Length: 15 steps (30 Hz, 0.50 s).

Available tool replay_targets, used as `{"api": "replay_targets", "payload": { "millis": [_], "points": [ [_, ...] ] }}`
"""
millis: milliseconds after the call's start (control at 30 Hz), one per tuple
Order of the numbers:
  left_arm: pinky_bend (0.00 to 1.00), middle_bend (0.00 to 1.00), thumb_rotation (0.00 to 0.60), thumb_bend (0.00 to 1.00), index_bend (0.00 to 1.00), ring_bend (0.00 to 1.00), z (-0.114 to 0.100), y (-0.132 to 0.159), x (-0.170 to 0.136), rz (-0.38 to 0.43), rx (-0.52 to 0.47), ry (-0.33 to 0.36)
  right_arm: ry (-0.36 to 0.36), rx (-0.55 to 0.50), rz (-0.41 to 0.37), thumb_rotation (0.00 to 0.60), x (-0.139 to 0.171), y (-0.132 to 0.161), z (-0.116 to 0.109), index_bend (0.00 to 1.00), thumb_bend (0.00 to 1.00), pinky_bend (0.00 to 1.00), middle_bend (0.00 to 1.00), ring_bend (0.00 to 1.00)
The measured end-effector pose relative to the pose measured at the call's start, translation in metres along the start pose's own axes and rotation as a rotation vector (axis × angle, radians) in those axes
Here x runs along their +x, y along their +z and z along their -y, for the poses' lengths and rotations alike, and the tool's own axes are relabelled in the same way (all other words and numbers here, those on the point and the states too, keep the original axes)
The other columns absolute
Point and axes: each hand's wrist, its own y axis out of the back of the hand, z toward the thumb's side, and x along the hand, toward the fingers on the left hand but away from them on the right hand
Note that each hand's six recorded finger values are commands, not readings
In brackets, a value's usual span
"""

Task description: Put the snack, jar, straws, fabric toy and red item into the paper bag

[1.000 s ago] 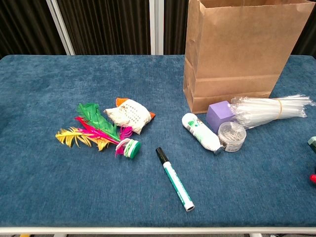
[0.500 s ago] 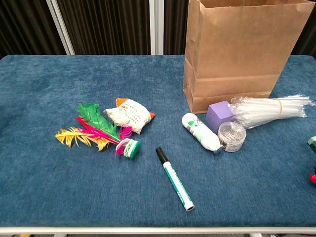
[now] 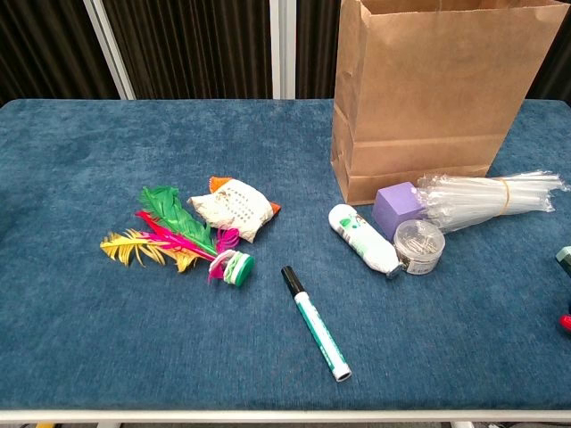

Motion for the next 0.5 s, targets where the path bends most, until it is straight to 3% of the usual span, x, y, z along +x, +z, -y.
{"api": "replay_targets", "payload": {
  "millis": [233, 500],
  "points": [
    [0.13, 0.17, 0.6, 0.09, 0.11, 0.01, 0.002, -0.005, -0.001, -0.006, 0.007, -0.005, -0.001, 0.016, -0.057, 0.6, -0.026, 0.022, 0.017, 0.1, 0.0, 0.11, 0.17, 0.05],
    [0.13, 0.17, 0.6, 0.09, 0.11, 0.01, 0.003, -0.008, -0.002, -0.01, 0.012, -0.004, 0.041, 0.062, -0.027, 0.6, -0.039, 0.022, 0.04, 0.12, 0.0, 0.12, 0.18, 0.05]
  ]
}}
